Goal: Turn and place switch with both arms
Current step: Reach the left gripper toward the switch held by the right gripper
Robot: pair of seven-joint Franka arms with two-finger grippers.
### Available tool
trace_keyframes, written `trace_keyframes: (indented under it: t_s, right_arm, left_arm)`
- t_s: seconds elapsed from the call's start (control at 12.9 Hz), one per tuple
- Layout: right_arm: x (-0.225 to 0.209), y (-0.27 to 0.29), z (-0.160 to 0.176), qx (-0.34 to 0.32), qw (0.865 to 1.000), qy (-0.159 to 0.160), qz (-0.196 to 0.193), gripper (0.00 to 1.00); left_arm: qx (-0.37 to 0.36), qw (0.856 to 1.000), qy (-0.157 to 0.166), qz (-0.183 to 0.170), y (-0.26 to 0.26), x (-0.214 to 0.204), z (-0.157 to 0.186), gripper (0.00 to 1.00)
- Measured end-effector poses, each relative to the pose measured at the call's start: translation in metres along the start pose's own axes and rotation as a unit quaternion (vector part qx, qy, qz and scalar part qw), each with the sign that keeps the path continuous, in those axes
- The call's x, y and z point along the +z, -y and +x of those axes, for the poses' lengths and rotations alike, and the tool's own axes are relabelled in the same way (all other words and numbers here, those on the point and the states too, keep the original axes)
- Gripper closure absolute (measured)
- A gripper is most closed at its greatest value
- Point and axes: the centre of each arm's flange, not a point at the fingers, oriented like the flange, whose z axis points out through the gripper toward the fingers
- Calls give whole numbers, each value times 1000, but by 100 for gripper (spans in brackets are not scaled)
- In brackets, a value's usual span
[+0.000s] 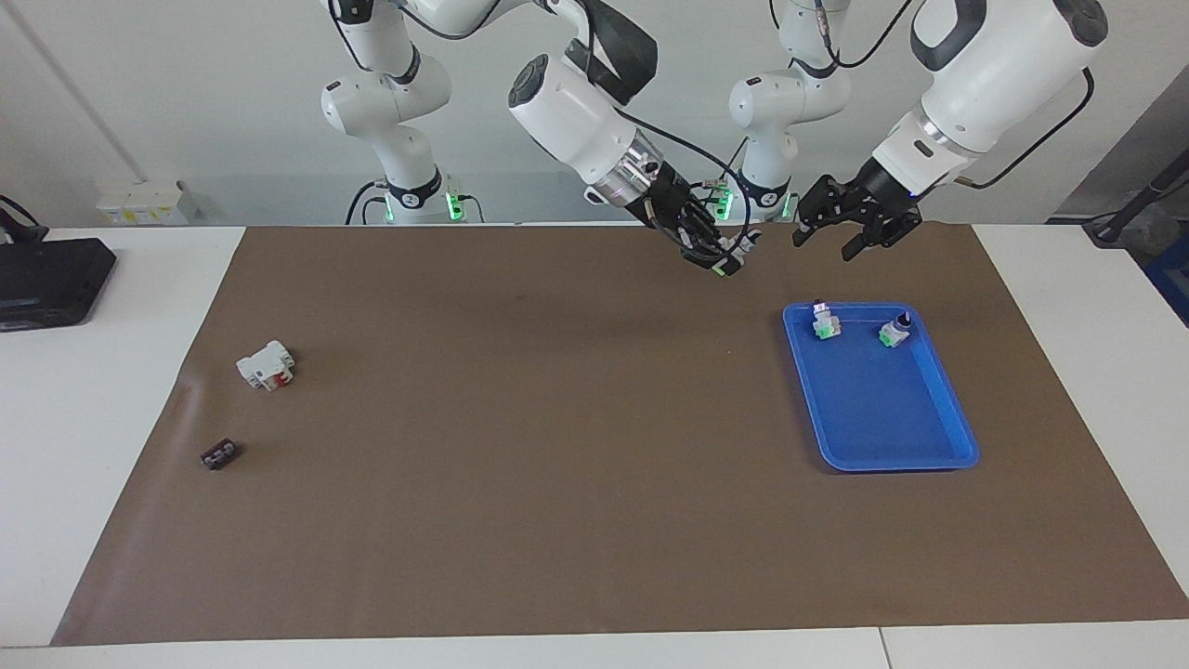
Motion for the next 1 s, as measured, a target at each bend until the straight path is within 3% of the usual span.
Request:
trace_keyframes:
  t_s: [0.23, 0.54, 1.0]
  right_arm:
    - [1, 0, 0, 0, 1000, 0, 0, 67]
    - [1, 0, 0, 0, 1000, 0, -1, 67]
    - [3, -1, 2, 1, 1000, -1, -2, 67]
  left_arm:
    - [29, 998, -11, -46, 5, -6, 1, 20]
    - [60, 992, -22, -113, -12, -7, 2, 30]
    - [115, 984, -47, -126, -27, -3, 7, 46]
